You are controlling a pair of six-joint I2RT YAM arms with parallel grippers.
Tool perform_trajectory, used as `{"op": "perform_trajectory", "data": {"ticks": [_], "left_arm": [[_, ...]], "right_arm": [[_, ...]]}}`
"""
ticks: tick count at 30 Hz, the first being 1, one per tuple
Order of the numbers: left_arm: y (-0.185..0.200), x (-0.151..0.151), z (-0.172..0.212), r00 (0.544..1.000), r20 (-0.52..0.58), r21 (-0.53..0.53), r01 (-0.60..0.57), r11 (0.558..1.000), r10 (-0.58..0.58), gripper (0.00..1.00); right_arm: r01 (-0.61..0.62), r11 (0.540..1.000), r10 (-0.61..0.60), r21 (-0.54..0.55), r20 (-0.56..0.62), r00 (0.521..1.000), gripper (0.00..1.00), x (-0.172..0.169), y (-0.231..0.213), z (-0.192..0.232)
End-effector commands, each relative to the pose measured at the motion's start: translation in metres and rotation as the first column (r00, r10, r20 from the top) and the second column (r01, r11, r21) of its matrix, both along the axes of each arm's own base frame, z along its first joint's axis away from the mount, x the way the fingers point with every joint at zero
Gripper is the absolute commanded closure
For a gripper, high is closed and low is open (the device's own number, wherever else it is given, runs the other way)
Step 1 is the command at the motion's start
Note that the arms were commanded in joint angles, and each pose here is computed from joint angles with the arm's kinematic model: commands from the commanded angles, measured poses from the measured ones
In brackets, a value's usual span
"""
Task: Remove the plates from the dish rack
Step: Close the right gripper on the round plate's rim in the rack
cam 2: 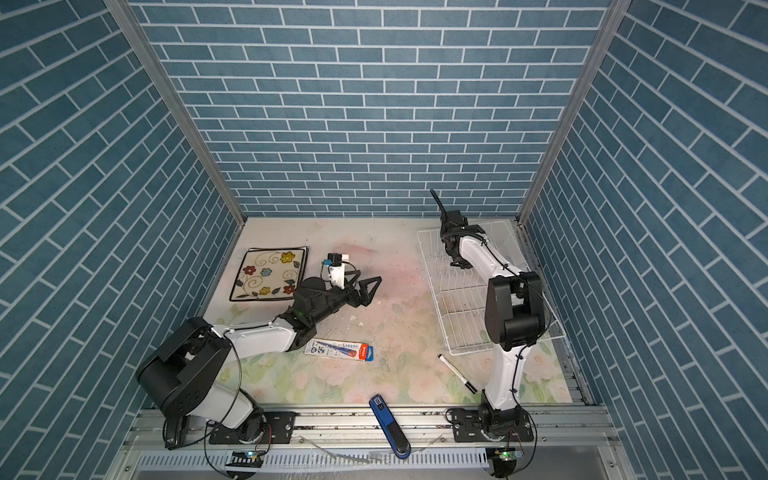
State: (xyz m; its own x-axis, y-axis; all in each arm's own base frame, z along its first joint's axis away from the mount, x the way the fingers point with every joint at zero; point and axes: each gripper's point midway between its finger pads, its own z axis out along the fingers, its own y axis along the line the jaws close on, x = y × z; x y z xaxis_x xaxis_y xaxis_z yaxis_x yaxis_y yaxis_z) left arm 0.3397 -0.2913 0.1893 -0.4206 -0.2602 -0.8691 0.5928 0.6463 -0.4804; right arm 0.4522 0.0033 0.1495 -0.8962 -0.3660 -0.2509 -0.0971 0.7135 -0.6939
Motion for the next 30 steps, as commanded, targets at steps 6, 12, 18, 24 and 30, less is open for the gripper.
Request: {"op": "perform_trajectory", "data": {"ticks": [6, 12, 18, 24, 30], "left_arm": [[-0.001, -0.003, -0.001, 1.000, -0.006, 0.001, 0.002, 1.000, -0.002, 0.00], [-0.002, -0.003, -0.001, 1.000, -0.007, 0.000, 0.005, 1.000, -0.005, 0.00], [0.000, -0.003, -0.001, 1.000, -0.010, 0.005, -0.001, 1.000, 0.001, 0.00], [0.000, -0.004, -0.002, 1.000, -0.011, 0.005, -0.001, 1.000, 0.001, 0.00], [0.002, -0.004, -0.003, 1.000, -0.017, 0.009, -0.011, 1.000, 0.011, 0.00]], "right_arm": [[0.001, 1.000, -0.001, -0.016, 0.012, 1.000, 0.87, 0.007, -0.001, 0.008], [0.019, 0.999, -0.018, -0.026, 0.022, 1.000, 0.88, 0.006, -0.003, 0.010], [0.023, 0.999, -0.022, -0.033, 0.027, 0.999, 0.91, 0.006, -0.003, 0.012], [0.023, 0.999, -0.021, -0.042, 0.037, 0.999, 0.93, 0.006, -0.004, 0.017], [0.015, 0.999, -0.013, -0.045, 0.043, 0.999, 0.98, 0.003, -0.005, 0.025]]}}
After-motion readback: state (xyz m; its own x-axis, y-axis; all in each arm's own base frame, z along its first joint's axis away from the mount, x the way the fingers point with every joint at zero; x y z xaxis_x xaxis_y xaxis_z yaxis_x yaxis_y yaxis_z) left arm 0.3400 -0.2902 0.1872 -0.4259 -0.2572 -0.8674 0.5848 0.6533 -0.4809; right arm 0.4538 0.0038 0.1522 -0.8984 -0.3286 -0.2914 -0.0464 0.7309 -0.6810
